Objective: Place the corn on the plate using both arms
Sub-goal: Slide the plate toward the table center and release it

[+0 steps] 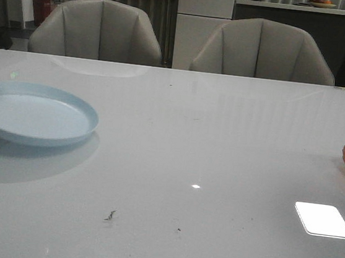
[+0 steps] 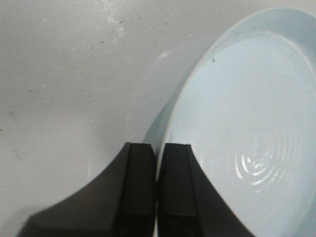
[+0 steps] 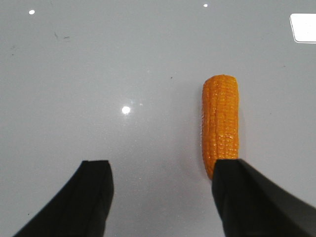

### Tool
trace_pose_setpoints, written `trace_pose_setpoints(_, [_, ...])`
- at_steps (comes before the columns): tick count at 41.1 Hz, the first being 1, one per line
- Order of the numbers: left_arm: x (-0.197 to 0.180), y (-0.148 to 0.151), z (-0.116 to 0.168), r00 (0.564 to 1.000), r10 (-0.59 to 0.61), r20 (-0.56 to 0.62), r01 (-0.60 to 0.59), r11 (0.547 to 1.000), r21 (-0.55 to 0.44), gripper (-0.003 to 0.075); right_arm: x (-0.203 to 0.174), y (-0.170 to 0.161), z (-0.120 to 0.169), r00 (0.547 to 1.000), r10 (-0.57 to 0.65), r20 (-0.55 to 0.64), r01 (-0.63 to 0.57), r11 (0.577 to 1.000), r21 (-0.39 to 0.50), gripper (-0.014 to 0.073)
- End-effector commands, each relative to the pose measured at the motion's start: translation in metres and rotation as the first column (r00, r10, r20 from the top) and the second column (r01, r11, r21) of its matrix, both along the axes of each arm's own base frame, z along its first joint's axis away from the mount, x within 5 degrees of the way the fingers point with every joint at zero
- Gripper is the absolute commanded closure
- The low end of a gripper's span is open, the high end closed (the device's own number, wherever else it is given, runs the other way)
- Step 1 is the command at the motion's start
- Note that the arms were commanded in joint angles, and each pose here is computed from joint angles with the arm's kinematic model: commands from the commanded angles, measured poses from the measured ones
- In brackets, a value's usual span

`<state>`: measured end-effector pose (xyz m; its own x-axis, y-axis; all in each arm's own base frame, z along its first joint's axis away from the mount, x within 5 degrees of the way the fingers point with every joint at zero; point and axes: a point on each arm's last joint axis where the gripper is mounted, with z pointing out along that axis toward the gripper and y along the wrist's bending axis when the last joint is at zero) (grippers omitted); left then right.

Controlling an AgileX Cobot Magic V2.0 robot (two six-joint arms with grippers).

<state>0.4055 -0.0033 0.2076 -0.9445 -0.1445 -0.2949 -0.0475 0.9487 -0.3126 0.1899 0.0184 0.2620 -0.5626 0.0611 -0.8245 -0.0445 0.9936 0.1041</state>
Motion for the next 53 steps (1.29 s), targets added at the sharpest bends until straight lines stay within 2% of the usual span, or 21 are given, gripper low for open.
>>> trace_pose_setpoints(1, [0.003,-0.016,0.044,0.996,0.014,0.090,-0.003,0.993,-0.120,0.0627,0.006,-0.001,0.019,0.993,-0.014,0.116,0.013,1.000,0.010,0.0055])
trace_pose_setpoints(9, [0.003,-0.056,0.056,0.994,-0.024,0.106,0.050,0.967,-0.251,0.0627,0.006,-0.001,0.019,0.993,-0.014,0.116,0.013,1.000,0.010,0.0055])
trace_pose_setpoints(20, [-0.009,-0.127,0.058,0.975,-0.164,0.151,0.198,0.949,-0.246,0.0627,0.006,-0.001,0.019,0.993,-0.014,0.116,0.013,1.000,0.010,0.0055])
trace_pose_setpoints(25, [-0.016,-0.151,0.057,0.973,-0.184,0.139,0.215,0.942,-0.258,0.0626,0.006,-0.001,0.019,0.993,-0.014,0.116,0.013,1.000,0.010,0.0055])
trace_pose_setpoints(39, [-0.019,-0.184,0.017,0.970,-0.238,0.044,0.242,0.948,-0.208,0.0625,0.006,-0.001,0.019,0.993,-0.014,0.118,0.013,1.000,0.010,0.0055])
trace_pose_setpoints(53, [-0.005,-0.178,0.011,0.949,-0.250,0.191,0.262,0.964,-0.036,0.0623,0.006,-0.001,0.019,0.993,-0.014,0.119,0.013,1.000,0.010,0.0055])
